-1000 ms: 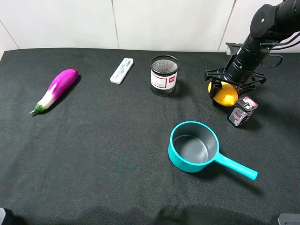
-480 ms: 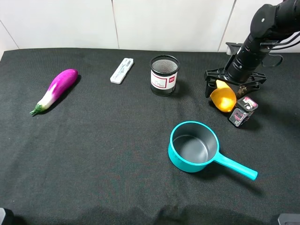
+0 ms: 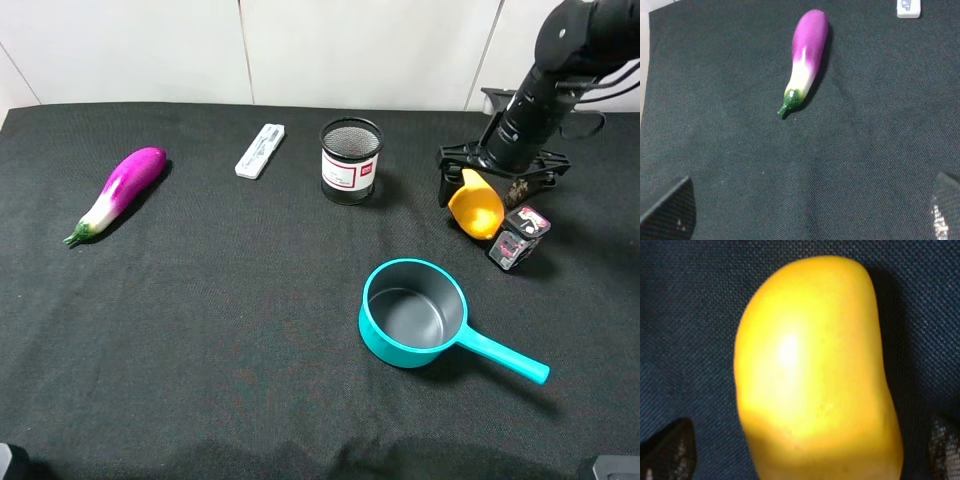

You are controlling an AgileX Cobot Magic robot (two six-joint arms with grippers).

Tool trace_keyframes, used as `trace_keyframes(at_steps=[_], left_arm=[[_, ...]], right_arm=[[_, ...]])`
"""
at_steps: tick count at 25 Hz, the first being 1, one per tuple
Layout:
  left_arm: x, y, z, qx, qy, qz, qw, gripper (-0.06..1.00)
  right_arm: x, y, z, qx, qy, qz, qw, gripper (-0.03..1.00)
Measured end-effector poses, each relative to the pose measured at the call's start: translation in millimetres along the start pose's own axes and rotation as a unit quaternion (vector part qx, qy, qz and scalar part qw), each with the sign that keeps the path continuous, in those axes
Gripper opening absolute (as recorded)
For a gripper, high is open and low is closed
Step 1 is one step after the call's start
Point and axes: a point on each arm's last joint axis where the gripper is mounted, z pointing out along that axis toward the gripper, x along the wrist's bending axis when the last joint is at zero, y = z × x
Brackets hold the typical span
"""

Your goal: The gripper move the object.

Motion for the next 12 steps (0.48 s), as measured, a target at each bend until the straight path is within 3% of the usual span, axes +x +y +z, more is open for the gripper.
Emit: trace_keyframes(at_steps=[12], left_arm=[[0.0, 0.0, 0.0, 0.0, 0.0, 0.0, 1.0, 0.99]], right_arm=[[6.0, 0.7, -39.7, -0.003, 0.007, -0.014, 1.0, 0.69]])
